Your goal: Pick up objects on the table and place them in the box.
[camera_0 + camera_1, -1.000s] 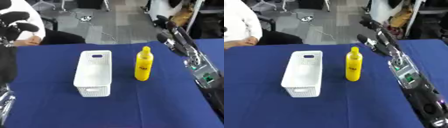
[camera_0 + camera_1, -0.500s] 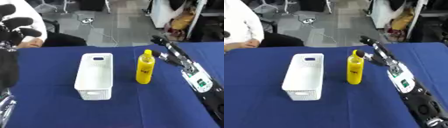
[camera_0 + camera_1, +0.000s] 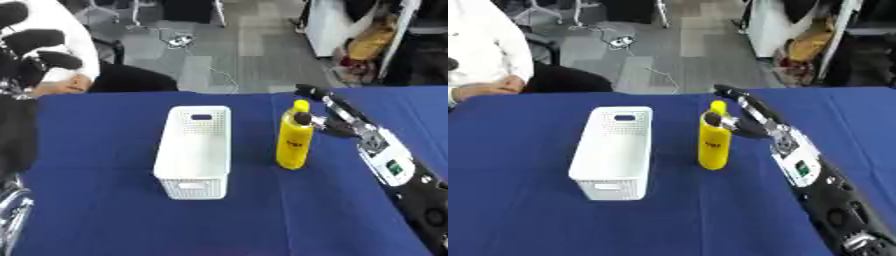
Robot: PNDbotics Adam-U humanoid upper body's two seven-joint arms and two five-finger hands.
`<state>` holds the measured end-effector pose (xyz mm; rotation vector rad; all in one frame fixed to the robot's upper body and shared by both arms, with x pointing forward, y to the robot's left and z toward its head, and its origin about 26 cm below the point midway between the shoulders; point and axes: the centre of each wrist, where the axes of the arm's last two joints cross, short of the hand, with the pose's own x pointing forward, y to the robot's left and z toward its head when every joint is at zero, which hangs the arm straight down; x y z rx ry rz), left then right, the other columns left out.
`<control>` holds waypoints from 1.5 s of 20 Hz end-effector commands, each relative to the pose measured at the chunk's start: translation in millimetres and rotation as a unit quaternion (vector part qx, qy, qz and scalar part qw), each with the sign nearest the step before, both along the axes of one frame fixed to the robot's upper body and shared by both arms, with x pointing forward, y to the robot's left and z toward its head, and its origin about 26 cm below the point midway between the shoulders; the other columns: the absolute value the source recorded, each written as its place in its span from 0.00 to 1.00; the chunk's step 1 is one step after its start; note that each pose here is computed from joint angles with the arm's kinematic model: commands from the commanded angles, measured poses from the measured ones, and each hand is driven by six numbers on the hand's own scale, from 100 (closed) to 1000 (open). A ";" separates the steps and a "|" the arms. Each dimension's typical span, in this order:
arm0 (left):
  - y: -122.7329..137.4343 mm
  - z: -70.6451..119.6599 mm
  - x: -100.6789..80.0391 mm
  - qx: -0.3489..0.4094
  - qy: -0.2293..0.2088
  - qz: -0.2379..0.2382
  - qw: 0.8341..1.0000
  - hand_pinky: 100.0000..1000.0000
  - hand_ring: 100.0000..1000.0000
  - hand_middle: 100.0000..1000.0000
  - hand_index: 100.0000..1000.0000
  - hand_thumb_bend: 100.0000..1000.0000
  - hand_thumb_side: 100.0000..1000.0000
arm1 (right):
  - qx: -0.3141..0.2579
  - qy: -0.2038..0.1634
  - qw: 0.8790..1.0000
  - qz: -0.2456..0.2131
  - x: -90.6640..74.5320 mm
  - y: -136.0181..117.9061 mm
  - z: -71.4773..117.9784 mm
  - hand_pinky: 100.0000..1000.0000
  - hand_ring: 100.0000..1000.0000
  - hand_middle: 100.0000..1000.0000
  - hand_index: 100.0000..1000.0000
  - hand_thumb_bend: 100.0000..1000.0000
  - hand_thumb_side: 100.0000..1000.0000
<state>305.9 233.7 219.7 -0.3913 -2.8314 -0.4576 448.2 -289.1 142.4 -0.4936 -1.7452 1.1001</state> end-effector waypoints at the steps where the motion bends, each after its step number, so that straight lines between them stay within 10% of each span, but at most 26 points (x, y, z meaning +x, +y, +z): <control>1: 0.0 9.4 -1.5 0.000 -0.015 -0.005 1.000 0.65 0.72 0.83 0.85 0.18 0.91 | -0.007 -0.011 1.000 0.006 2.9 -2.8 11.6 0.97 0.94 0.87 1.00 0.95 0.98; 30: -6.7 16.8 0.0 -0.009 -0.024 -0.021 0.999 0.65 0.72 0.83 0.85 0.18 0.90 | 0.041 0.088 0.995 -0.039 21.4 -12.0 -3.7 0.91 0.91 0.87 1.00 0.91 0.80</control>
